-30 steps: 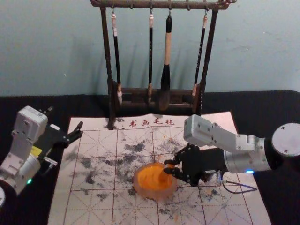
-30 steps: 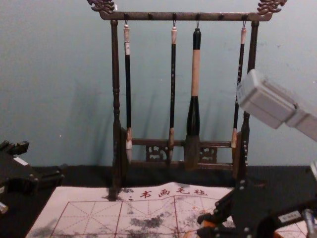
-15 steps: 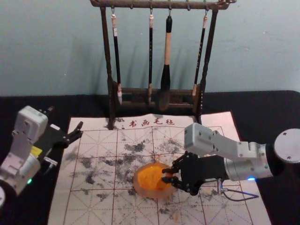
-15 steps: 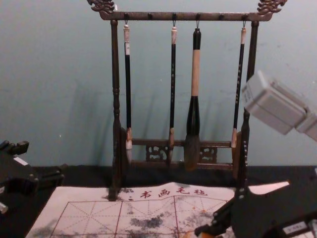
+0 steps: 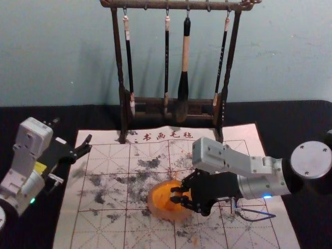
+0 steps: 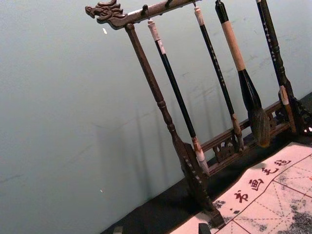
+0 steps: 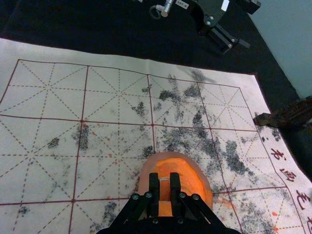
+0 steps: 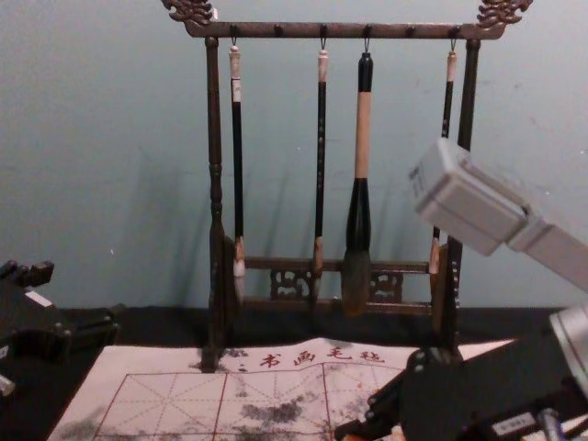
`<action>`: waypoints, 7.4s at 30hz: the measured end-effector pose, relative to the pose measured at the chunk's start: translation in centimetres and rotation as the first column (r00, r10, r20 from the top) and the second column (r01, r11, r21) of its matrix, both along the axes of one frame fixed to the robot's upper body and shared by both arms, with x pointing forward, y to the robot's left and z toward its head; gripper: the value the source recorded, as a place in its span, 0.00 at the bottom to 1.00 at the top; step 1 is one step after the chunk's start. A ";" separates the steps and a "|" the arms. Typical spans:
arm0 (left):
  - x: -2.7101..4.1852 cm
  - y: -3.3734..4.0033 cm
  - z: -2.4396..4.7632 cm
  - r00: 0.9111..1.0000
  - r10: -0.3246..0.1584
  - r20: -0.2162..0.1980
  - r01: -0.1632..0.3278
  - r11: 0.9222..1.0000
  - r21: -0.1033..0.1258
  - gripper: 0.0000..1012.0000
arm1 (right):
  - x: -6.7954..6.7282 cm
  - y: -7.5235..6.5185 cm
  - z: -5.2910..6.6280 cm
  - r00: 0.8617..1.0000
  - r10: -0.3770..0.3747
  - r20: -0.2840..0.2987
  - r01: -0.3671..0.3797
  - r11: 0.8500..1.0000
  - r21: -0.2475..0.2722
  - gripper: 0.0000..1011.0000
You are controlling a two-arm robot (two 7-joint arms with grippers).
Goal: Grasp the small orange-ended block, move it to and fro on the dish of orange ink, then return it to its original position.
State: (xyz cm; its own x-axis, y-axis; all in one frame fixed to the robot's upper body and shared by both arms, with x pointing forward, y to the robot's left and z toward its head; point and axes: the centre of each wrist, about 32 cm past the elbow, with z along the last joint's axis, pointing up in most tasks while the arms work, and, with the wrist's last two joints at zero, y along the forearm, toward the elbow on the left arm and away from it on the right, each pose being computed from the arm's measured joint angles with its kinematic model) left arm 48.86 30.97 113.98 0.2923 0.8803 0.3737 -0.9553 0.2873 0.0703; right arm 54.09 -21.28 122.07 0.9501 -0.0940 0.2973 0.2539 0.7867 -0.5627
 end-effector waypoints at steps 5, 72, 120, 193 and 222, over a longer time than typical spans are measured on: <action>0.00 0.00 0.00 1.000 0.000 0.000 0.000 1.000 0.000 0.99 | 0.4 0.3 0.0 1.000 -0.005 0.004 0.005 1.000 -0.004 0.11; 0.00 0.00 0.00 1.000 0.000 0.000 0.000 1.000 0.000 0.99 | -0.8 -3.6 1.5 0.995 -0.086 0.051 0.085 0.996 0.035 0.11; 0.00 0.00 0.00 1.000 0.000 0.000 0.000 1.000 0.000 0.99 | -3.8 -10.9 2.6 0.968 -0.240 0.069 0.240 0.971 0.002 0.11; 0.00 0.00 0.00 1.000 0.000 0.000 0.000 1.000 0.000 0.99 | -1.4 -9.1 0.3 0.967 -0.254 -0.004 0.254 0.965 -0.063 0.11; 0.00 0.00 0.00 1.000 0.000 0.000 0.000 1.000 0.000 0.99 | -1.5 -9.2 0.4 0.967 -0.254 -0.002 0.254 0.965 -0.066 0.41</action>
